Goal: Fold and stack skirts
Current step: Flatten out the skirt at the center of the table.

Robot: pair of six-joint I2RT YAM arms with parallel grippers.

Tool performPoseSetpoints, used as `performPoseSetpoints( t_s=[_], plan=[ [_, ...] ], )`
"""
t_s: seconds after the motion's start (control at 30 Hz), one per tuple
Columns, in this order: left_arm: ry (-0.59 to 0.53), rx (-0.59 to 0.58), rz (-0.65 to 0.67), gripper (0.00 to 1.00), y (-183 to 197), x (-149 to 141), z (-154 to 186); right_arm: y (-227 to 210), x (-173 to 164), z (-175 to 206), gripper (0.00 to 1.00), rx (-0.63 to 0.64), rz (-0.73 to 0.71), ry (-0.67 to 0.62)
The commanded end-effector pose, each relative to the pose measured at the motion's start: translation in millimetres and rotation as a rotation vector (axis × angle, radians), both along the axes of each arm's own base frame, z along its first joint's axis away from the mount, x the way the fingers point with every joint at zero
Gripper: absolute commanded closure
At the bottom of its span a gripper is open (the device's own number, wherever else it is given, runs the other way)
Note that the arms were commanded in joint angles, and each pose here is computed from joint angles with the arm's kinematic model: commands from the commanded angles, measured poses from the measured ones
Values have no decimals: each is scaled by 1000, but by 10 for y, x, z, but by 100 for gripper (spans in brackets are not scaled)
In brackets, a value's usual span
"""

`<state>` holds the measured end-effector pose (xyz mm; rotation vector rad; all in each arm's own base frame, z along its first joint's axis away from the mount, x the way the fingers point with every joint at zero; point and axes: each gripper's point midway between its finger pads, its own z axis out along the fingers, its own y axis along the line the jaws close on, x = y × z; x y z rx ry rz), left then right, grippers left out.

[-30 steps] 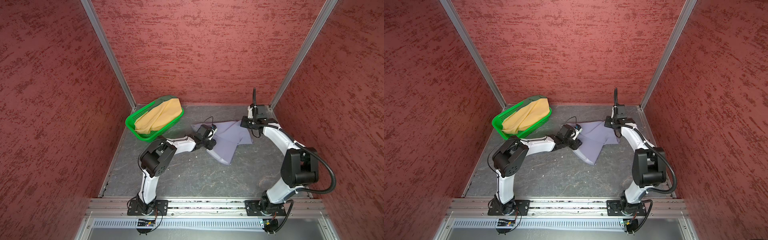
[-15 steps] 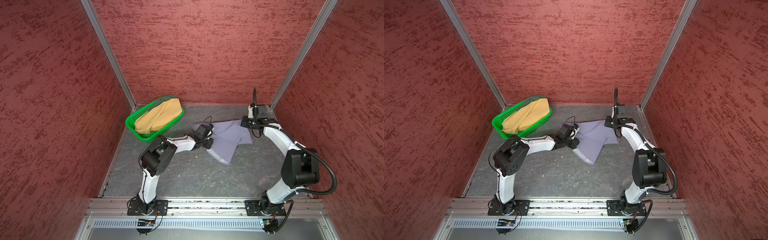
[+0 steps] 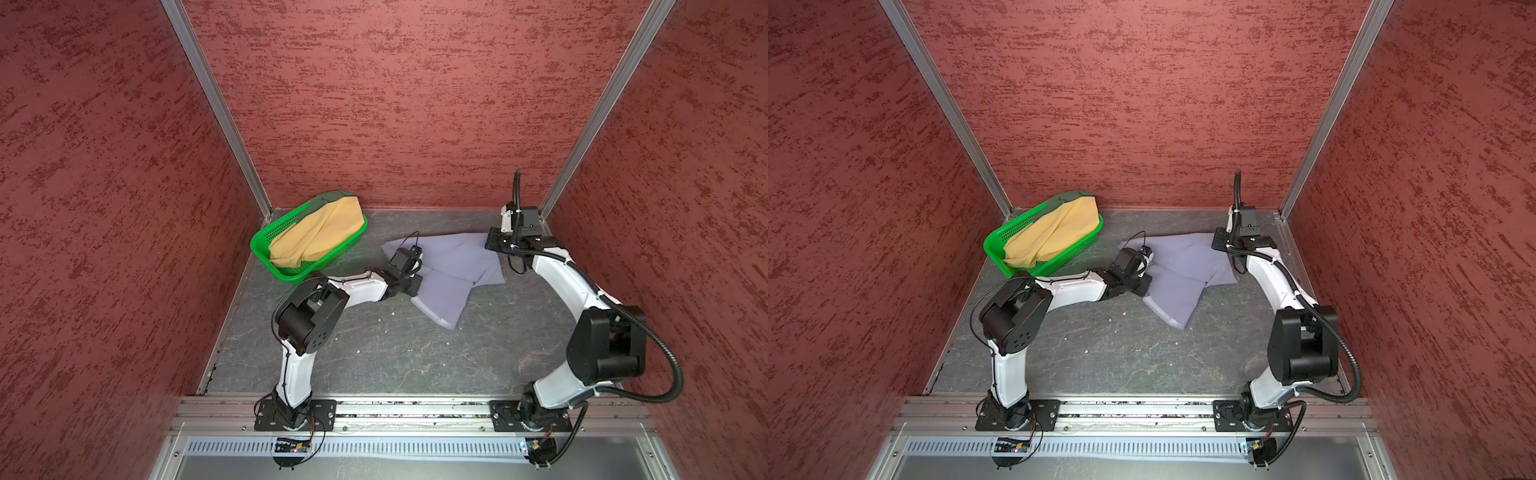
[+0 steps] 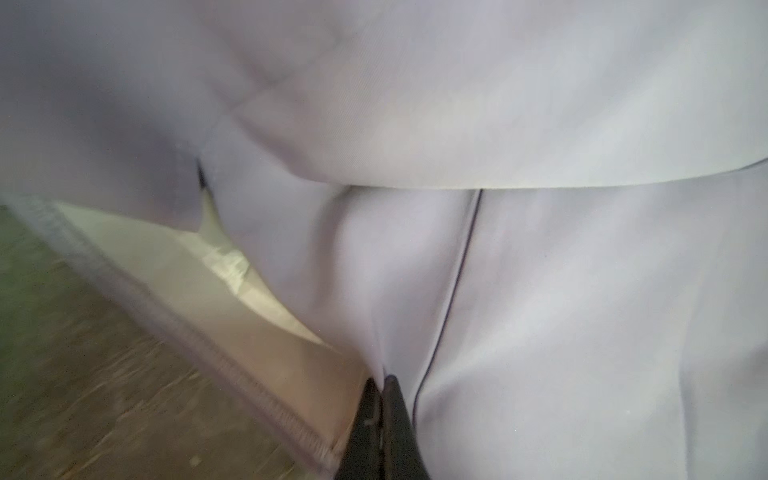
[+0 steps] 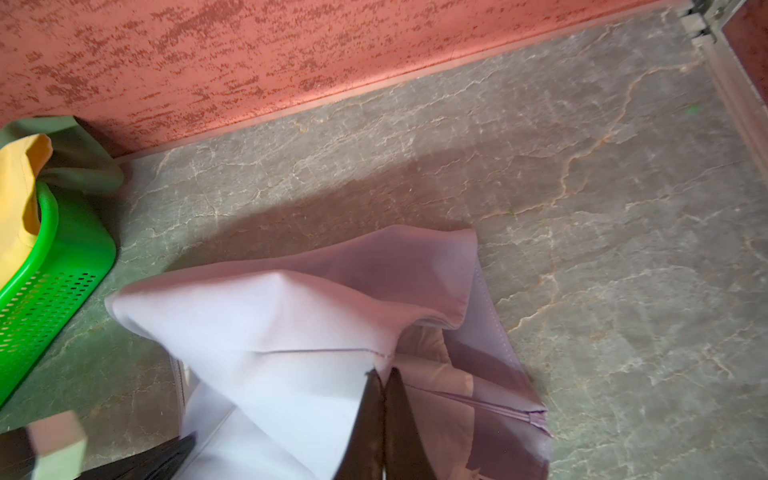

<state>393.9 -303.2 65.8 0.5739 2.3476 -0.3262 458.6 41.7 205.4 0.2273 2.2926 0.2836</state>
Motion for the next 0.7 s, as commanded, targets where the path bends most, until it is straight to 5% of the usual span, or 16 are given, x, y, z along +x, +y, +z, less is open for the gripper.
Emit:
performPoseSetpoints(
  t_s=[0.0, 0.37, 0.67],
  plan=[
    [-118, 26, 87, 100, 325, 108, 489, -91, 32, 487, 100, -17, -12, -120],
    [-285, 114, 225, 100, 1085, -99, 1387, -226, -155, 579, 100, -67, -35, -124],
    [-193, 153, 278, 100, 1323, -222, 947, -182, -308, 72, 100, -43, -18, -30]
  ],
)
